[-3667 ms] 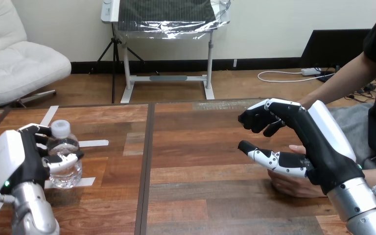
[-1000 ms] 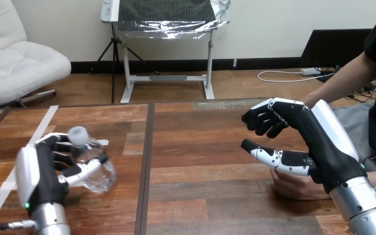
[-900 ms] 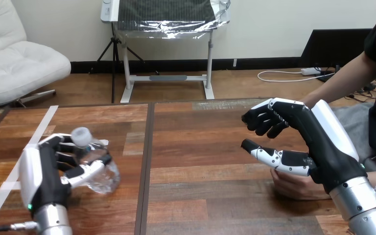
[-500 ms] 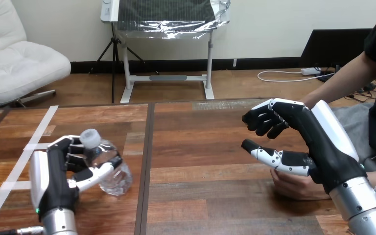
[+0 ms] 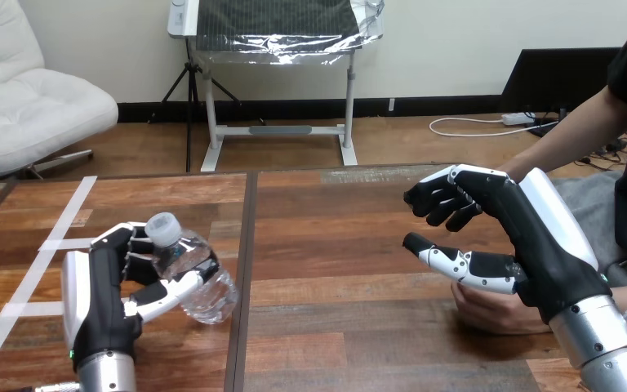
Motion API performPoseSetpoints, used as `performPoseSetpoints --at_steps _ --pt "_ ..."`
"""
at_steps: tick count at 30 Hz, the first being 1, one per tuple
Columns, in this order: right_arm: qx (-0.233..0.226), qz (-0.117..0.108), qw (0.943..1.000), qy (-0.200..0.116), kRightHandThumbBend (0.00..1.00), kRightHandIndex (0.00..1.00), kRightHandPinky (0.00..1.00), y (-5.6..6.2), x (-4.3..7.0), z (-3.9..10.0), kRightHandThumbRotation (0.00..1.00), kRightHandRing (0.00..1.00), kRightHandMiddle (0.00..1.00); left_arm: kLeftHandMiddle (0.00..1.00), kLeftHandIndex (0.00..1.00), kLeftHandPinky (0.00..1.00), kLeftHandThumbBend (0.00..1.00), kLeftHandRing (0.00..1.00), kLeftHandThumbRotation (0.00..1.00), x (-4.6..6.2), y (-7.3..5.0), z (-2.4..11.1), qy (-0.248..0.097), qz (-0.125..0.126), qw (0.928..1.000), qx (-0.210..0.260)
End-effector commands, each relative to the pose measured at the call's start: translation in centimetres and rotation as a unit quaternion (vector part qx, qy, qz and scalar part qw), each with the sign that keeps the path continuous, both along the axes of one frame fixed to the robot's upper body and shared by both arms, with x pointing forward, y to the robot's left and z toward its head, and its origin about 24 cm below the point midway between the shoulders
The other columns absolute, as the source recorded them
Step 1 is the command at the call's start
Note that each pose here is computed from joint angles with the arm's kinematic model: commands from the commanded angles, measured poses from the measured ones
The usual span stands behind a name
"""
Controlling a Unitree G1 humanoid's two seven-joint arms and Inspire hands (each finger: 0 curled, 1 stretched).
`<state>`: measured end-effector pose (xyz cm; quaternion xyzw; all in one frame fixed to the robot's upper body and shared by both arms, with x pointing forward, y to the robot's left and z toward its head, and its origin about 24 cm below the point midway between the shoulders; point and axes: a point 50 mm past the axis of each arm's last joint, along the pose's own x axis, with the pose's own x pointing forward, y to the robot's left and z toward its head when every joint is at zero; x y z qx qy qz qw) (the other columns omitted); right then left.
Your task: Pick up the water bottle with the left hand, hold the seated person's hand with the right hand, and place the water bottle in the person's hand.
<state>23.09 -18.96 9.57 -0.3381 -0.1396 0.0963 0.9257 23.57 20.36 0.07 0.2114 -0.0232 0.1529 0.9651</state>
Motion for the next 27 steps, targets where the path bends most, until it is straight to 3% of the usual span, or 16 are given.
performPoseSetpoints --at_steps 1,8,17,23,27 --pt "-0.005 0.000 0.9978 -0.067 0.54 0.61 0.52 0.2 0.9 3.0 0.00 0.59 0.62 0.45 0.50 0.42 0.65 0.42 0.00 1.9 -1.0 6.4 -0.145 -0.030 0.9889 -0.007" --pt "-0.037 -0.003 0.9973 -0.063 0.58 0.64 0.54 -0.1 1.0 3.2 0.00 0.63 0.66 0.44 0.50 0.41 0.64 0.41 0.00 1.6 -1.3 6.8 -0.152 -0.043 0.9875 -0.010" --pt "-0.105 0.009 0.9929 -0.055 0.69 0.70 0.61 -1.0 1.3 3.9 0.00 0.71 0.73 0.44 0.49 0.41 0.65 0.41 0.00 1.3 -1.8 7.1 -0.154 -0.050 0.9868 -0.007" --pt "-0.146 0.011 0.9886 -0.035 0.75 0.74 0.68 -1.7 1.4 4.5 0.00 0.78 0.80 0.43 0.49 0.40 0.65 0.41 0.00 1.2 -2.1 7.2 -0.160 -0.054 0.9856 -0.010" --pt "-0.186 0.005 0.9824 -0.018 0.79 0.76 0.70 -2.2 1.5 4.9 0.00 0.80 0.83 0.43 0.49 0.40 0.65 0.40 0.00 1.1 -2.2 7.2 -0.163 -0.059 0.9848 -0.013"
